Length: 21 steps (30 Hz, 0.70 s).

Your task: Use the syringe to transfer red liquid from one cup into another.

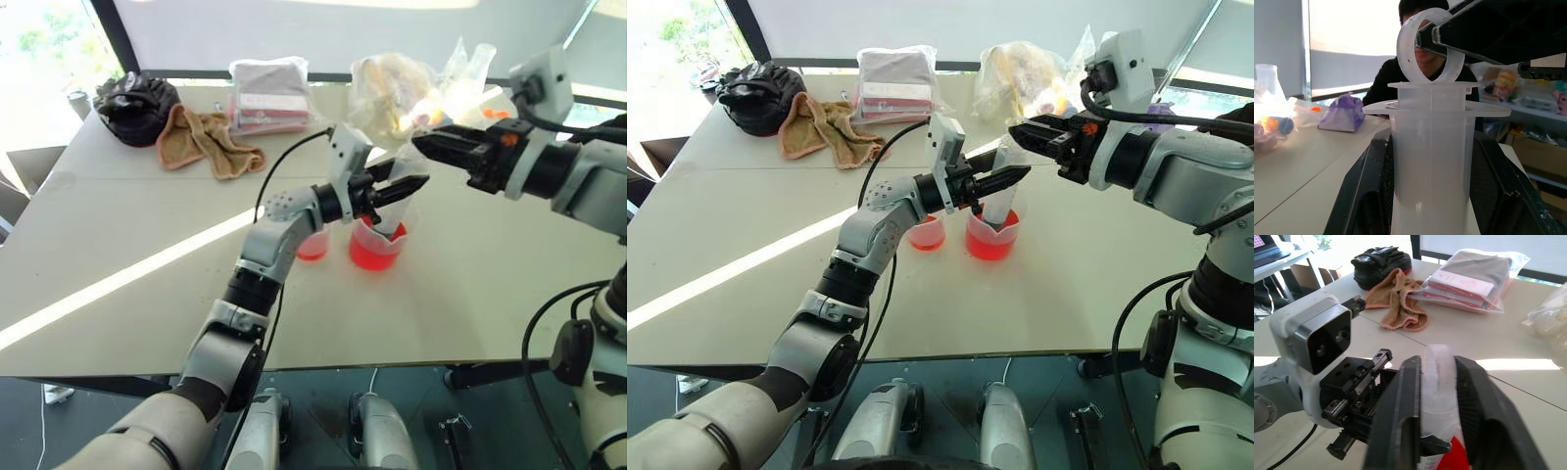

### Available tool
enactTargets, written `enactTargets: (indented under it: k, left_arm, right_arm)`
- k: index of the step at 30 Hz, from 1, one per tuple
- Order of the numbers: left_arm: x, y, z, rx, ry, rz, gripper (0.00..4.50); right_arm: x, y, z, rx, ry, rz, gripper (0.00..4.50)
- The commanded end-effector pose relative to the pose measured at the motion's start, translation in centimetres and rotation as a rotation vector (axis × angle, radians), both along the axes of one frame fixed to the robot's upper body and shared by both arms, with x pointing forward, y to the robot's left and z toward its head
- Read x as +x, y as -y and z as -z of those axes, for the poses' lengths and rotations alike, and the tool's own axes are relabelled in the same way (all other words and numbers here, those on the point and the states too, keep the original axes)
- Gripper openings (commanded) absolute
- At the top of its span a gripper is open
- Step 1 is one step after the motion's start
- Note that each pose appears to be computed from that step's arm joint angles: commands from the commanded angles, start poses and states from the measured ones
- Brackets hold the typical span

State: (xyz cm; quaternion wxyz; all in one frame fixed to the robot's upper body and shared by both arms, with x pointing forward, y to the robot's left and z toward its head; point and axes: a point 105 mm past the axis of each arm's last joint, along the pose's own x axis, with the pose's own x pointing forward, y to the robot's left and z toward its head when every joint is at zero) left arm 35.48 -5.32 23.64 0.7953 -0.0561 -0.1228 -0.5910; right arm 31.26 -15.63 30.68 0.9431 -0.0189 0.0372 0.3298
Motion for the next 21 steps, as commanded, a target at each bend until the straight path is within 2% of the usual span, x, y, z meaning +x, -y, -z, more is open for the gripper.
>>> enactTargets:
  k: [1,12,21]
  left_arm:
    - [-0.7,0.4,-1.6,-0.029,0.055,0.015,1.46]
    - [-0.6,0.4,-1.2,-0.017,0.055,0.014,1.46]
    - [-0.6,0.7,0.1,-0.002,0.025,0.016,1.46]
  right_arm:
    - [-0.2,-0.4,-0.9,0.008,0.043,-0.012,0.06]
    - [-0.6,-2.0,0.5,-0.066,0.032,-0.061,0.06]
    - [-0.1,-1.2,-1.8,0.003,0.088,-0.047,0.06]
